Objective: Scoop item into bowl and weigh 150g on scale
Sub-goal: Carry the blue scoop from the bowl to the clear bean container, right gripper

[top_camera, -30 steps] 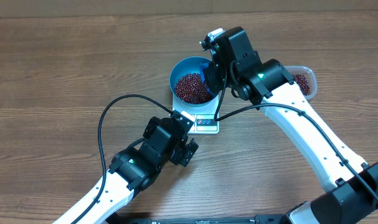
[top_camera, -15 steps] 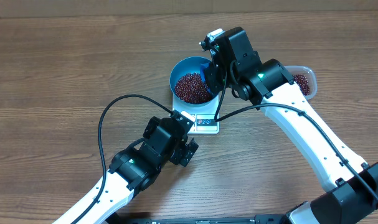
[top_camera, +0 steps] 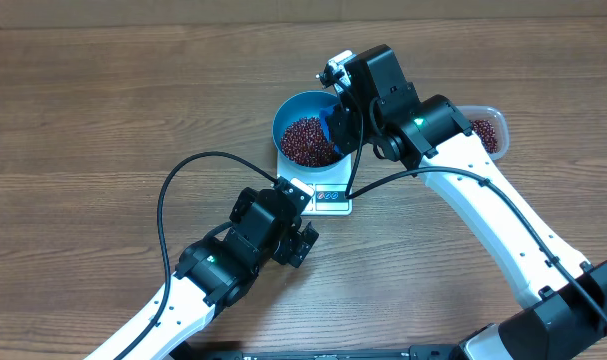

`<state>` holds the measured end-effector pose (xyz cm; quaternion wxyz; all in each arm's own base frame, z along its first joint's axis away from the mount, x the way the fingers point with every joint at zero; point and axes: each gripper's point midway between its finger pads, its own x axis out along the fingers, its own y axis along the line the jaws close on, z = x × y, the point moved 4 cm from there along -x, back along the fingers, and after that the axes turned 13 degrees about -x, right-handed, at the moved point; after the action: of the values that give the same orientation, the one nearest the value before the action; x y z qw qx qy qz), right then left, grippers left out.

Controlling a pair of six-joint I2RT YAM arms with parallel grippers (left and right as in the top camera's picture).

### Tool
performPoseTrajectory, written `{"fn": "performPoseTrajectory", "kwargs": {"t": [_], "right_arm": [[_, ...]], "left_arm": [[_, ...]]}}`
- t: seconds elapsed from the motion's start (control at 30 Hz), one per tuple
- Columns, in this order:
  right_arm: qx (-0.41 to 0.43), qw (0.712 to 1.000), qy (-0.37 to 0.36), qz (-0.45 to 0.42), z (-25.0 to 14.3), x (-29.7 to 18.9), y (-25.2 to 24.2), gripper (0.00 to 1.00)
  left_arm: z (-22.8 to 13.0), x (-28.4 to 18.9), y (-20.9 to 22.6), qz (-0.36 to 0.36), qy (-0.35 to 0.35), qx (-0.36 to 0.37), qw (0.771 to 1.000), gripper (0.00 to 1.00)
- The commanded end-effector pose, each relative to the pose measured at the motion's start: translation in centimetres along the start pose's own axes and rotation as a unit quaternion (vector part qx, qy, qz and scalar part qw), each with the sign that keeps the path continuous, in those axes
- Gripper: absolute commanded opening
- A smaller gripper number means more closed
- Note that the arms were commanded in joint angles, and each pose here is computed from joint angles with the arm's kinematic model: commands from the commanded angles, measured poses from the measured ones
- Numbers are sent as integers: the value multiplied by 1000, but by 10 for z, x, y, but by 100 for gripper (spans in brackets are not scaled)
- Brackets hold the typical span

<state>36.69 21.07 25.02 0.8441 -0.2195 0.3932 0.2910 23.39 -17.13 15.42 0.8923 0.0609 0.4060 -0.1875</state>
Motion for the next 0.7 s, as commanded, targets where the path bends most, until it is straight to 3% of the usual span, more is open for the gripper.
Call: {"fn": "performPoseTrajectory", "kwargs": {"t": [0.0,0.17,0.4,0.67], "right_arm": [[-1,999,-35,-7,15,-21,-5,4],[16,999,-35,-6,15,-21,-5,4],[169,984,-42,42,19,-21,5,4],[288,955,-47,43,19,-22,-9,4]], "left_arm": [[-2,0,4,9,-1,8,1000,100],[-2,0,4,9,-1,8,1000,100],[-2,0,4,9,-1,8,1000,100],[-2,0,4,9,-1,8,1000,100]]}}
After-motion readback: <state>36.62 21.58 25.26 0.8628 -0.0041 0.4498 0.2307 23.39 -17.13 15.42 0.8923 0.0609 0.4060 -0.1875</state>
